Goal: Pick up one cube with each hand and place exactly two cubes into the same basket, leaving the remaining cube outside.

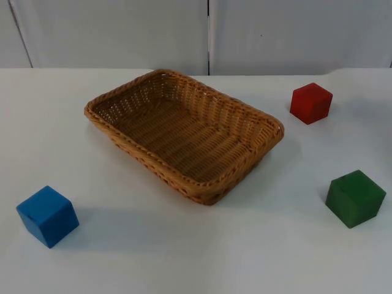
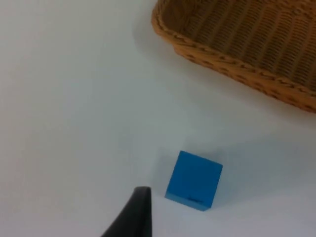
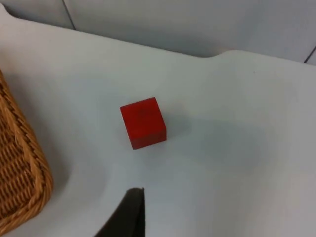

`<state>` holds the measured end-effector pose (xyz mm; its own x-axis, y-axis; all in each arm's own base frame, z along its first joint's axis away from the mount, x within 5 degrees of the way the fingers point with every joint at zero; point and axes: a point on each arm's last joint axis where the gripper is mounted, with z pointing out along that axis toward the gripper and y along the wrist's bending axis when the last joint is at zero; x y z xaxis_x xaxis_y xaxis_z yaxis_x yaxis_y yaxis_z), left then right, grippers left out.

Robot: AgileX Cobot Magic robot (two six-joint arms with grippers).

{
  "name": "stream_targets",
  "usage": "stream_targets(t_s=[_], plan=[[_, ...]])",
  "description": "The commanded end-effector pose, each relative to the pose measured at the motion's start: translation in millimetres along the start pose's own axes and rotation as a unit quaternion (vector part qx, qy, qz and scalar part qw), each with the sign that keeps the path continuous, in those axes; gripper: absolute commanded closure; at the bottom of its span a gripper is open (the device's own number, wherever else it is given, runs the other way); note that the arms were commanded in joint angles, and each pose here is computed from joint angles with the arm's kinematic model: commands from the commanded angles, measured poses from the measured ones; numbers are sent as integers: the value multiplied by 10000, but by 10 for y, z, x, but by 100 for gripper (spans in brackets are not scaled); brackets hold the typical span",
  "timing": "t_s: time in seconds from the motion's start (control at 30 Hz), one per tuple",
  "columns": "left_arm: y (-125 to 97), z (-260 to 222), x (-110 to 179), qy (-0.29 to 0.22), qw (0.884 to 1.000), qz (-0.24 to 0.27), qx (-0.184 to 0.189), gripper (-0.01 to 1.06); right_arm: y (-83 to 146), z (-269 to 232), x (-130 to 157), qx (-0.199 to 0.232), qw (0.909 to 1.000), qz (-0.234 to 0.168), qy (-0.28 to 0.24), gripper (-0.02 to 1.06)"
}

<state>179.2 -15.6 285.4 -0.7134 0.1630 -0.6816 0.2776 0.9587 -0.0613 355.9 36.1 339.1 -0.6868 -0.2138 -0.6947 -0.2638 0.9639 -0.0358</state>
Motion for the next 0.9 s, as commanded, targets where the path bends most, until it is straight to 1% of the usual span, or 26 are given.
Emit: stream_targets(t_s=[0.0, 0.17, 0.23, 0.27, 0.3, 0.43, 0.47, 0.57, 0.6, 0.63, 0.7, 0.8, 0.83, 0.87], plan=[[6, 34, -36, -50, 10000, 12, 64, 0, -25, 69, -70, -43, 9998, -125, 117, 0], [37, 162, -28, 194, 9997, 62, 135, 0, -54, 244, -201, -105, 9994, -198, 258, 0], [57, 241, -20, 348, 9992, 72, 178, 0, -31, 341, -270, -157, 9986, -406, 294, 0], [57, 241, -20, 348, 9992, 72, 178, 0, -31, 341, -270, -157, 9986, -406, 294, 0], [69, 287, -18, 436, 9988, 71, 199, 0, 9, 387, -300, -205, 9976, -587, 310, 0], [116, 438, -77, 775, 9965, 24, 326, 0, 175, 640, -424, -389, 9936, -1003, 344, 0], [116, 438, -77, 775, 9965, 24, 326, 0, 175, 640, -424, -389, 9936, -1003, 344, 0], [144, 522, -154, 982, 9940, 131, 460, 0, 300, 848, -487, -537, 9895, -1265, 454, 0], [156, 567, -178, 1099, 9923, 197, 536, 0, 297, 918, -505, -557, 9889, -1283, 504, 0], [156, 567, -178, 1099, 9923, 197, 536, 0, 297, 918, -505, -557, 9889, -1283, 504, 0], [157, 627, -190, 1189, 9907, 291, 598, 0, 330, 1099, -542, -627, 9875, -1315, 596, 0], [92, 732, -162, 1413, 9850, 693, 713, 0, 324, 1325, -564, -681, 9861, -1325, 740, 0], [92, 732, -162, 1413, 9850, 693, 713, 0, 324, 1325, -564, -681, 9861, -1325, 740, 0], [69, 768, -149, 1509, 9824, 826, 729, 0, 323, 1388, -562, -691, 9858, -1325, 771, 0]])
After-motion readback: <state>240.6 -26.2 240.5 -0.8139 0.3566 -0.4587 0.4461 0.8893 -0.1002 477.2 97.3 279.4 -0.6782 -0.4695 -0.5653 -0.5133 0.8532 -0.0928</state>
